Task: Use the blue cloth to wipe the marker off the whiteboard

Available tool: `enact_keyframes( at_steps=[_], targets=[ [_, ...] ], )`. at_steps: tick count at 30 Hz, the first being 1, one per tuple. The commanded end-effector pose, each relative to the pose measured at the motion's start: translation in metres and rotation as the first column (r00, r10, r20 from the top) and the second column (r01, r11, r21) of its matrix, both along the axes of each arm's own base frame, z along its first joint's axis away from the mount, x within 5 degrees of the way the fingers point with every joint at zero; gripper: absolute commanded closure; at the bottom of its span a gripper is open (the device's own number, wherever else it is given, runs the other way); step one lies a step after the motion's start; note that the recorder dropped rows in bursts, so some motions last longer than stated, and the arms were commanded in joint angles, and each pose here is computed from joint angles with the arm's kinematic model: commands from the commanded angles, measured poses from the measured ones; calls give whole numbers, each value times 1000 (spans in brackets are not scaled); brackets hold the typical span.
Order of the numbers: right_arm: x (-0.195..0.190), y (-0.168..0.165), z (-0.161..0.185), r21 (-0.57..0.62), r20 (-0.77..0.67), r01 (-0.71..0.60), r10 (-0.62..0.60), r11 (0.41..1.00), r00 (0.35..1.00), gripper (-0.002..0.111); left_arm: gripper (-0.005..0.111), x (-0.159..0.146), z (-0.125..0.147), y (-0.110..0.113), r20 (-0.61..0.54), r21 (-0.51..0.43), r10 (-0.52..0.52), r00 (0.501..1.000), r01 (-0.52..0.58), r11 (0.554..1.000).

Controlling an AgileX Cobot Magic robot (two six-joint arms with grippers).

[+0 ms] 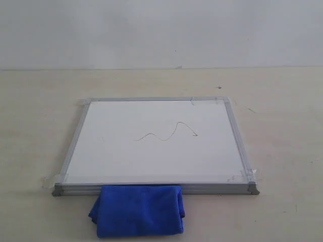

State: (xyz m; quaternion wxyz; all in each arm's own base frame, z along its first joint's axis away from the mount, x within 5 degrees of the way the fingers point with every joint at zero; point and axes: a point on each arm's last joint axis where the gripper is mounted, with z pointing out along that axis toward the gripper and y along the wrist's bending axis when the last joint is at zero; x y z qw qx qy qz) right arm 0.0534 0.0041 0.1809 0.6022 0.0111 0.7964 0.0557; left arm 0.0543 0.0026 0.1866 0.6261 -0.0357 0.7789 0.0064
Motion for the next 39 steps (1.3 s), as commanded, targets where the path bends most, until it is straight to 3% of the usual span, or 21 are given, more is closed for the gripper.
enact_keyframes(
  at_steps=[1, 21, 32, 37, 39],
  targets=[
    [0, 0, 1, -3, 17, 2, -2, 1000, 1000, 108, 102, 0, -1, 0, 2, -6, 4, 1000, -4, 1000],
    [0, 0, 2, -5, 19, 2, -2, 1000, 1000, 108, 102, 0, -1, 0, 2, -6, 4, 1000, -4, 1000],
    [2, 0, 9, 19, 96, 1, -3, 1000, 995, 108, 102, 0, -1, 0, 2, -6, 4, 1000, -4, 1000],
    [1, 1, 9, 64, 89, 1, -7, 998, 996, 108, 102, 0, -1, 0, 2, -6, 4, 1000, -4, 1000],
    [-1, 2, 26, 107, 134, -7, -7, 994, 991, 108, 102, 0, -1, 0, 2, -6, 4, 1000, -4, 1000]
  ],
)
